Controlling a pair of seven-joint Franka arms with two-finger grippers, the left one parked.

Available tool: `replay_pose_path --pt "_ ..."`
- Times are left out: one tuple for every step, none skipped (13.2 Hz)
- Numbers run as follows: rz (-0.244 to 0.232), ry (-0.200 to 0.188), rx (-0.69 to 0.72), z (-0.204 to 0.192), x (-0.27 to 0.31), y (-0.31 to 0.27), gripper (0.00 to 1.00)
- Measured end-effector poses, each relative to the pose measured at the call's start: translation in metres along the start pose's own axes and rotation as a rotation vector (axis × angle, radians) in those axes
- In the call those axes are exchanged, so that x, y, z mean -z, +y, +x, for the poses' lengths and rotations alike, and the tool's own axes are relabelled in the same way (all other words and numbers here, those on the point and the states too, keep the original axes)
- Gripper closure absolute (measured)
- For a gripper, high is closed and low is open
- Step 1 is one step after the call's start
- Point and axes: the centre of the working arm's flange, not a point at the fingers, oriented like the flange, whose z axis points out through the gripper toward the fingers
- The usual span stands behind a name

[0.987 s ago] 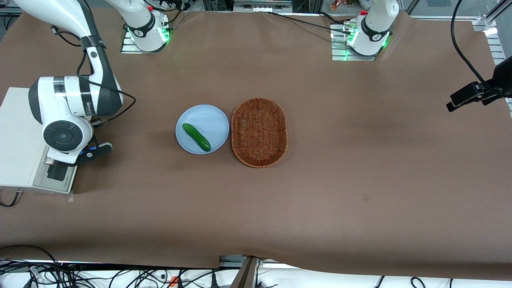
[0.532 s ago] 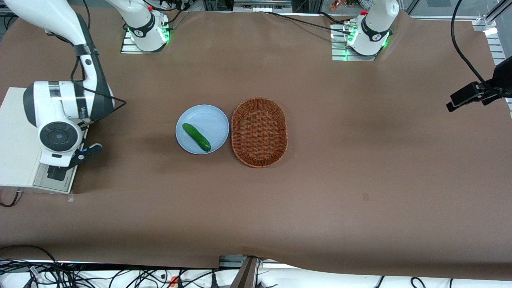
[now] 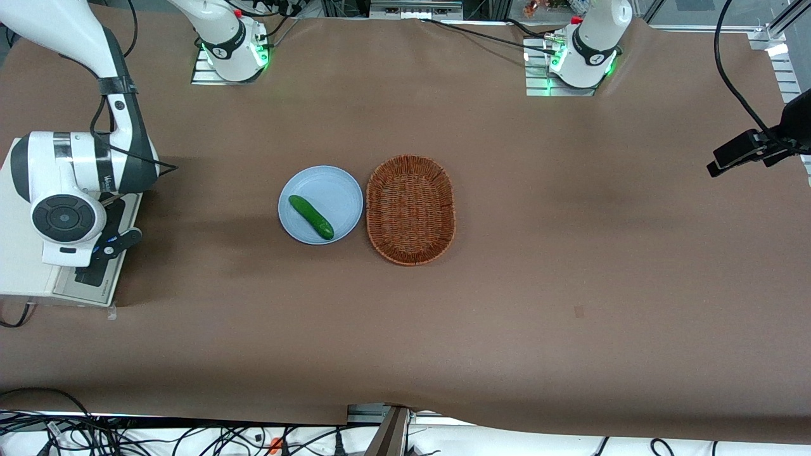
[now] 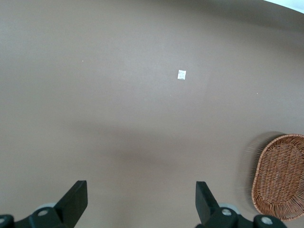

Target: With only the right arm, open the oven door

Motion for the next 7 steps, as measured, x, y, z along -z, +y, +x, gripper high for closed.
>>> replay_pose_path --pt "-0.003 0.005 0.004 0.0 -0.001 0.001 0.99" --pt "-0.004 0.008 0.01 0.001 -0.003 0.002 0.99" --pt "-0.003 0.01 0.014 0.0 -0.006 0.004 0.99" --pt "-0.003 0.01 0.015 0.001 -0.009 0.005 0.99" --pt "-0.002 0.012 0.017 0.002 -0.011 0.005 0.99" --pt "-0.002 0.012 0.019 0.003 -0.012 0.005 0.99" --pt "-0.003 0.011 0.02 0.003 -0.013 0.005 0.99"
